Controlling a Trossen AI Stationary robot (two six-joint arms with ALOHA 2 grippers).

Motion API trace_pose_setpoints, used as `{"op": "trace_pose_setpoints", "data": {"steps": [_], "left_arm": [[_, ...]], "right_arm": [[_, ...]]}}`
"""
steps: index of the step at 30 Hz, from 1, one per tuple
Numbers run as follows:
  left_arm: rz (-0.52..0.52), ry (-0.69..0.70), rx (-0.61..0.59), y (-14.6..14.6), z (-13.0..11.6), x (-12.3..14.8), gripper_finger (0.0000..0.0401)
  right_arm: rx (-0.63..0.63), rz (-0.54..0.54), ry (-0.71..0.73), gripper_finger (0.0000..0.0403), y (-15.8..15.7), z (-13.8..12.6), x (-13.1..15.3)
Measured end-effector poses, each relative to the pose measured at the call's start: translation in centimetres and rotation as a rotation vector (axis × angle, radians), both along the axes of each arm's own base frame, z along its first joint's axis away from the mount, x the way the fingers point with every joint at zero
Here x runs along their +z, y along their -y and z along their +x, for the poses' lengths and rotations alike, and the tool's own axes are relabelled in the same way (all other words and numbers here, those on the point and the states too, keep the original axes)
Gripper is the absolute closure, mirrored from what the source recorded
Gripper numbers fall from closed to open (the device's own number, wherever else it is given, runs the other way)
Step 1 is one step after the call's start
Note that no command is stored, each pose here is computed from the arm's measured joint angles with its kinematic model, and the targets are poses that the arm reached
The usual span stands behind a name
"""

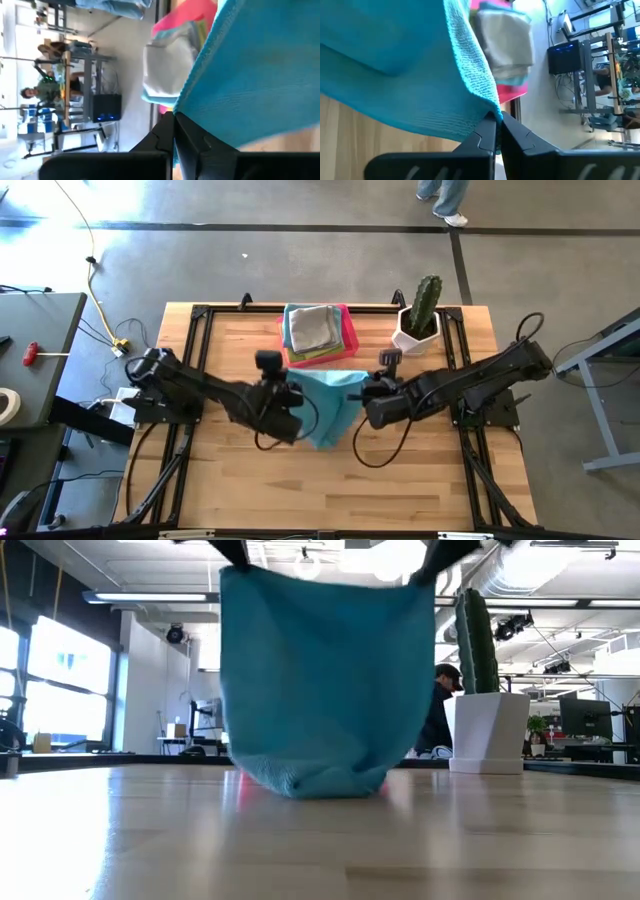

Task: Fold microfiber towels
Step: Fold the blue microfiber cloth

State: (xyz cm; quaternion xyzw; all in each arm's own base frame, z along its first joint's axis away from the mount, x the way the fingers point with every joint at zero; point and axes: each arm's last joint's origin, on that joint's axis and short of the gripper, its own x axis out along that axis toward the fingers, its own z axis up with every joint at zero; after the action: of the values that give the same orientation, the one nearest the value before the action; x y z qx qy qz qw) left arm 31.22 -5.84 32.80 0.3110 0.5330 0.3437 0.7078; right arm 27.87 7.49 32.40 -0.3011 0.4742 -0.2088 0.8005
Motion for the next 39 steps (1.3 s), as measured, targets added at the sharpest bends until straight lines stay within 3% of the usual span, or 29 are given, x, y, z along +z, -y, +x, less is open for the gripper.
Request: {"op": "trace_pose_setpoints", "data": {"steps": [8, 14, 16, 19, 21, 27, 29, 33, 35, 37, 39], "left_arm": [[-0.018, 0.050, 0.027, -2.7, -1.6, 3.5, 0.0401], [-0.318, 0.018, -0.101, -2.3, -2.7, 4.9, 0.0401], [-0.301, 0.067, -0.095, -2.2, -3.1, 5.4, 0.0401], [-0.139, 0.156, -0.043, -2.2, -3.6, 6.2, 0.0401], [-0.103, 0.176, -0.044, -2.0, -3.7, 6.4, 0.0401], [-0.382, 0.094, -0.276, -0.1, -3.0, 6.2, 0.0401], [-0.335, 0.116, -0.280, 0.1, -3.1, 6.8, 0.0401], [0.004, 0.239, -0.168, -0.2, -3.5, 8.5, 0.0401], [0.107, 0.291, -0.136, -0.2, -3.8, 9.4, 0.0401], [0.064, 0.324, -0.158, 0.2, -4.0, 10.2, 0.0401], [-0.078, 0.321, -0.215, 0.6, -4.1, 10.5, 0.0401]], "right_arm": [[-0.090, 0.044, 0.046, 0.0402, 2.0, -0.3, 4.4], [0.011, 0.487, -0.006, 0.0402, 2.1, -0.8, 6.8], [-0.015, 0.479, 0.046, 0.0402, 2.2, -0.9, 7.7], [-0.098, 0.319, 0.152, 0.0402, 2.5, -1.3, 9.0], [-0.104, 0.297, 0.170, 0.0402, 2.6, -1.5, 9.6], [0.104, 0.693, 0.071, 0.0402, 1.6, -1.8, 10.8], [0.117, 0.659, 0.086, 0.0402, 1.7, -2.0, 11.3], [-0.079, 0.330, 0.269, 0.0402, 2.5, -2.2, 12.3], [-0.111, 0.258, 0.293, 0.0402, 2.7, -2.2, 12.4], [-0.068, 0.346, 0.259, 0.0402, 2.5, -2.2, 12.3], [-0.001, 0.477, 0.207, 0.0402, 2.1, -2.1, 12.1]]}}
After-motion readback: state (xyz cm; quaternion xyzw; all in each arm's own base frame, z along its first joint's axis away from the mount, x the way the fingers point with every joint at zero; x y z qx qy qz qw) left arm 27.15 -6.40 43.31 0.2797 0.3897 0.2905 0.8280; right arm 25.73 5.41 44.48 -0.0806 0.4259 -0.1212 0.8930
